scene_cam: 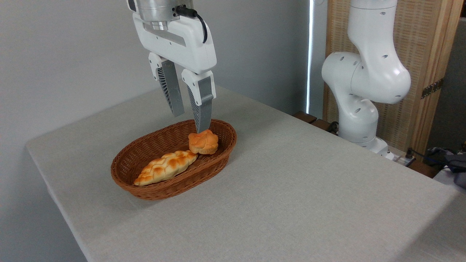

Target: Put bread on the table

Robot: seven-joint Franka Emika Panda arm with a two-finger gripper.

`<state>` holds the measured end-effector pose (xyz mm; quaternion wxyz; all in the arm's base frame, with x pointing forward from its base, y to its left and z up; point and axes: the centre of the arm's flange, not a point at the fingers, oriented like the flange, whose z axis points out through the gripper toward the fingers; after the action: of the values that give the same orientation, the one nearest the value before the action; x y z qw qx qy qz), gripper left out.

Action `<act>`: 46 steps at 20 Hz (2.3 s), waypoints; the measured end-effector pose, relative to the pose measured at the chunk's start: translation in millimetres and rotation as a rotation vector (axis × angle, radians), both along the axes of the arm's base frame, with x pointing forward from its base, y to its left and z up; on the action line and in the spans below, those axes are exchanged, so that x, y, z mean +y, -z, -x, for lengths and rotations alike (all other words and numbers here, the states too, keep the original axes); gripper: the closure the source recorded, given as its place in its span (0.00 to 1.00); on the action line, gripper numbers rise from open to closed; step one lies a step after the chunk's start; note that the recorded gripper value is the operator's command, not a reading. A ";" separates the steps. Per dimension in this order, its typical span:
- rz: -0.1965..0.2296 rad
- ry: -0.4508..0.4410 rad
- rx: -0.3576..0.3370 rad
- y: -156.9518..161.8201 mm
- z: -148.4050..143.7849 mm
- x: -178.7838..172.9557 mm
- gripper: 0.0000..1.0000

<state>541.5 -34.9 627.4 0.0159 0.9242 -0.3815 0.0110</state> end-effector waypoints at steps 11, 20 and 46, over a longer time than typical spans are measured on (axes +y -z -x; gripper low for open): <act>-0.001 0.000 0.009 4.2 0.5 0.0 0.00; -0.002 0.025 0.042 18.5 8.8 -13.4 0.00; 0.002 -0.005 -0.016 133.4 98.0 -151.9 0.00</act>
<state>443.4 -186.7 494.0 0.0136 0.9249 -0.3795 0.0188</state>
